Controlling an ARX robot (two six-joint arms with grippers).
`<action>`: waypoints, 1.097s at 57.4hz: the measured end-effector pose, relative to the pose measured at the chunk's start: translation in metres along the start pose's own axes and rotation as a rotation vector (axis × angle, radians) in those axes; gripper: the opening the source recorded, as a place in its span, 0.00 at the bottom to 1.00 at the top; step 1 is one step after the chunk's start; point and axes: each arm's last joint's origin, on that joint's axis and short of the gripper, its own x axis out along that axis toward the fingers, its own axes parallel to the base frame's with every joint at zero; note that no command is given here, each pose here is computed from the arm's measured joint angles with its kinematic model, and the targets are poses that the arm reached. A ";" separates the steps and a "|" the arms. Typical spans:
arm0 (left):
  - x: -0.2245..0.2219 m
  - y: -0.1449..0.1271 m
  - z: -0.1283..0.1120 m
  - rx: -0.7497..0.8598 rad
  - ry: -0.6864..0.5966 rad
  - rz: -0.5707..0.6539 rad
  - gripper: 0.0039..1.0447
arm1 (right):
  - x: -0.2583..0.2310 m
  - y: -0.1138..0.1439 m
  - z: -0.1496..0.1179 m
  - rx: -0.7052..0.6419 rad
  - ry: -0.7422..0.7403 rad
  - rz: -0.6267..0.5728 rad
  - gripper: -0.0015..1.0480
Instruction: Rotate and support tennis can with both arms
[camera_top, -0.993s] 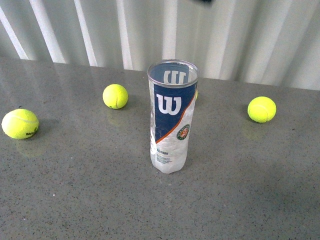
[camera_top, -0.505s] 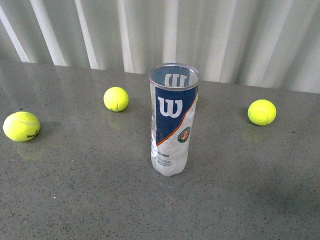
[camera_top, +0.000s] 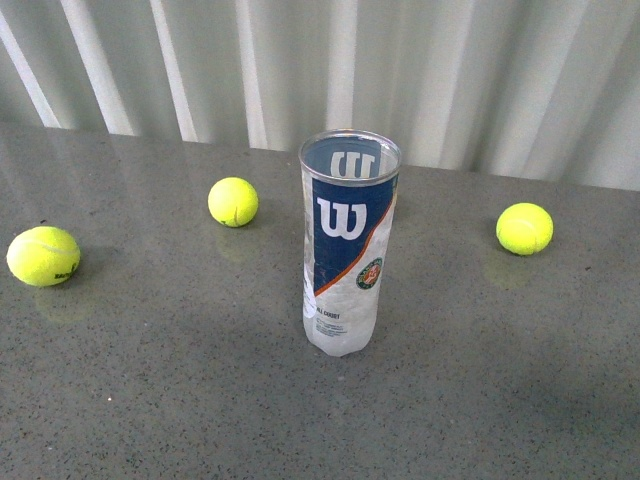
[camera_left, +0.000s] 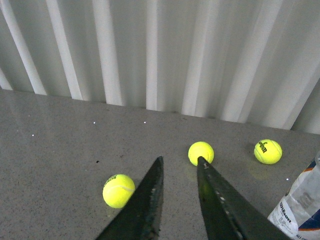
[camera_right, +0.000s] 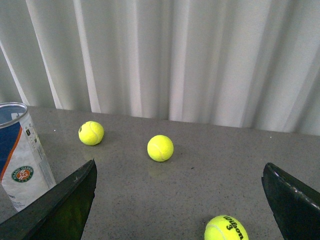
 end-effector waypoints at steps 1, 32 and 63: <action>-0.002 0.000 -0.002 0.000 -0.003 0.000 0.14 | 0.000 0.000 0.000 0.000 0.000 0.000 0.93; -0.031 0.000 -0.044 0.004 -0.020 0.000 0.03 | 0.000 0.000 0.000 0.000 0.000 0.000 0.93; -0.046 0.000 -0.062 0.005 -0.034 -0.001 0.03 | 0.000 0.000 0.000 0.000 0.000 0.000 0.93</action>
